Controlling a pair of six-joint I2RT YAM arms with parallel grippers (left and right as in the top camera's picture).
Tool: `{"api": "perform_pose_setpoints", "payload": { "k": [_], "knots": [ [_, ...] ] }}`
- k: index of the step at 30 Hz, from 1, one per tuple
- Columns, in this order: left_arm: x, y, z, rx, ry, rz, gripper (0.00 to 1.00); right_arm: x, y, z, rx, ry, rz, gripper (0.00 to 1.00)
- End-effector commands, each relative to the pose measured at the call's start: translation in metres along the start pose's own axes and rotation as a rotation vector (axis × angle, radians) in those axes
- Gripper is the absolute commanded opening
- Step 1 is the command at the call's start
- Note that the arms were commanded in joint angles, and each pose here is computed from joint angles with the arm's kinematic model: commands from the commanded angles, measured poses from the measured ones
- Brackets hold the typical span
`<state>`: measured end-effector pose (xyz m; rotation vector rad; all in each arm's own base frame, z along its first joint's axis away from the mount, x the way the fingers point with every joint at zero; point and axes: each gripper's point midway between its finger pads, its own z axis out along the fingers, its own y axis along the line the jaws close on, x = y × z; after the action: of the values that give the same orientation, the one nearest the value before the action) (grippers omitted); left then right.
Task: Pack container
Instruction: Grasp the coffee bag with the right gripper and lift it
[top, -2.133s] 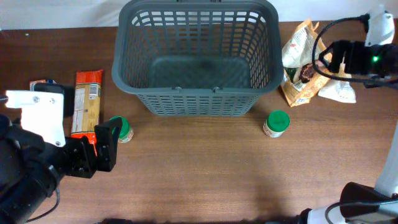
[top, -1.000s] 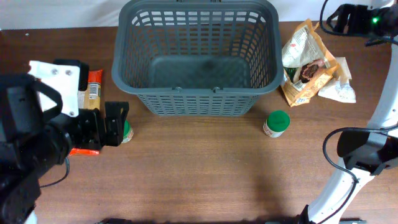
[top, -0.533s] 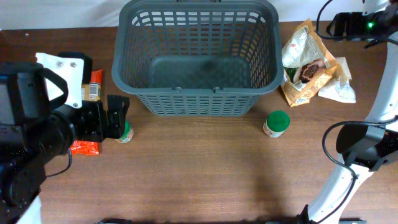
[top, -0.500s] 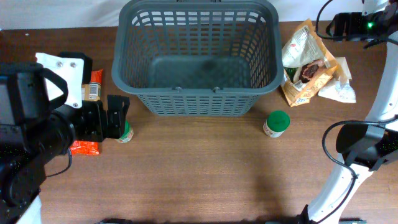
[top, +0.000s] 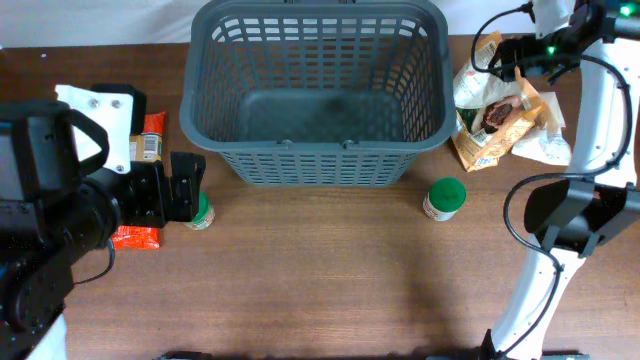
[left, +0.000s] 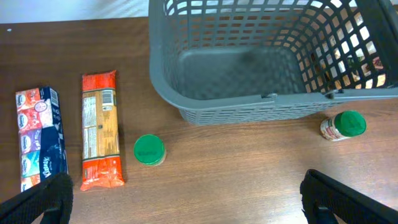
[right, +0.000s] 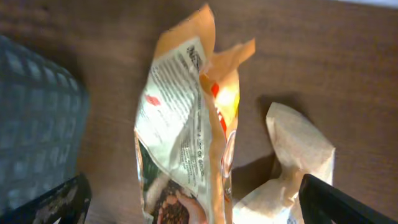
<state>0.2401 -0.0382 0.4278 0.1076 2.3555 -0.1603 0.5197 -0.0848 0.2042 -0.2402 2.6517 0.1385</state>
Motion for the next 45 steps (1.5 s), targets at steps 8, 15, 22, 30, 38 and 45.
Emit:
{"api": "perform_pose_setpoints", "payload": {
  "k": [8, 15, 22, 30, 38, 45],
  "knots": [
    [0.0, 0.003, 0.001, -0.018, 0.004, 0.018, 0.99, 0.018, -0.009, 0.029, 0.011, 0.092, -0.028, 0.99],
    [0.0, 0.006, 0.001, -0.035, 0.003, 0.018, 0.99, 0.026, -0.007, 0.044, -0.006, 0.129, -0.023, 0.99],
    [0.0, 0.007, 0.001, -0.043, 0.003, 0.018, 0.99, 0.024, 0.006, 0.051, -0.02, 0.14, -0.047, 0.99],
    [0.0, 0.008, 0.001, -0.047, 0.003, 0.018, 0.99, 0.033, 0.009, 0.064, -0.022, 0.187, -0.049, 0.99],
    [0.0, 0.008, 0.001, -0.047, 0.003, 0.018, 0.99, 0.044, 0.009, 0.08, -0.04, 0.232, -0.036, 0.98],
    [0.0, 0.008, 0.001, -0.046, 0.003, 0.018, 0.99, 0.054, 0.011, 0.093, -0.063, 0.268, -0.026, 0.99]
  ]
}}
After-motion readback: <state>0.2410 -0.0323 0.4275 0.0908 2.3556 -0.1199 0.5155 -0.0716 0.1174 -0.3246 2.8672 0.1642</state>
